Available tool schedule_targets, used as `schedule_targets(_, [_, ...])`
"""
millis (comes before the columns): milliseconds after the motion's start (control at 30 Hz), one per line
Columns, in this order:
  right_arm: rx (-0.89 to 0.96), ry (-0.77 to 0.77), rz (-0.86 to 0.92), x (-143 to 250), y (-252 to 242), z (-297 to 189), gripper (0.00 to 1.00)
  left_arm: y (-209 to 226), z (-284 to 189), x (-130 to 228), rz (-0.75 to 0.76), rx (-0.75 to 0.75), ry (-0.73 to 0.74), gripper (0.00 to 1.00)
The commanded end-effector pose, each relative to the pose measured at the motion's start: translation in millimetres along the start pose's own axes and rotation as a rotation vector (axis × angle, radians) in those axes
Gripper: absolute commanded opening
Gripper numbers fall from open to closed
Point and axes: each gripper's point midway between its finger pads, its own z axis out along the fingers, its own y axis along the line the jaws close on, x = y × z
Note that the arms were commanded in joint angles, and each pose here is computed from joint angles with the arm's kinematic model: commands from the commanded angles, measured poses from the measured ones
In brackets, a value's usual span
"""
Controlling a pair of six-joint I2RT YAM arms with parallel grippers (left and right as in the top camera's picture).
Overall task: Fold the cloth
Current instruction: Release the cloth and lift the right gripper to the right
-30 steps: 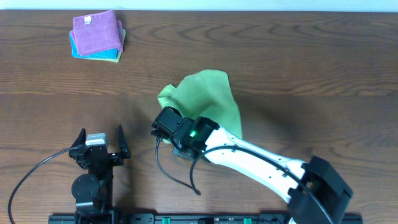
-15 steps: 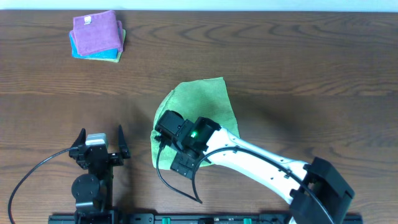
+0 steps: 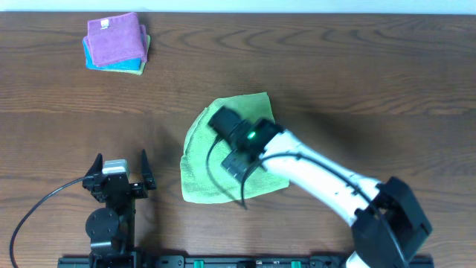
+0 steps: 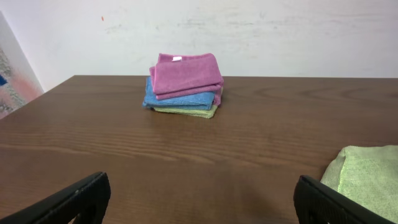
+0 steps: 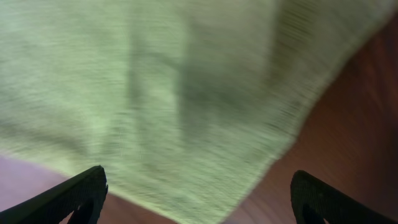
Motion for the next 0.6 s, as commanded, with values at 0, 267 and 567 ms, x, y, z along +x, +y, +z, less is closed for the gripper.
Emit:
schedule_targets(0, [-0.035, -0.039, 0.131, -3.7, -29.2, -14.1, 0.95, 1.4, 2.6, 20.0, 0.019, -0.010, 0.048, 0.95])
schedule_targets(267, [-0.195, -0.331, 0.230, -15.5, -59.8, -101.8, 0.99, 0.6, 2.6, 19.9, 0.019, -0.006, 0.047, 0.95])
schedule_targets(567, [-0.186, -0.437, 0.166, -12.7, -61.6, -136.7, 0.99, 0.1, 2.6, 19.8, 0.018, -0.003, 0.047, 0.95])
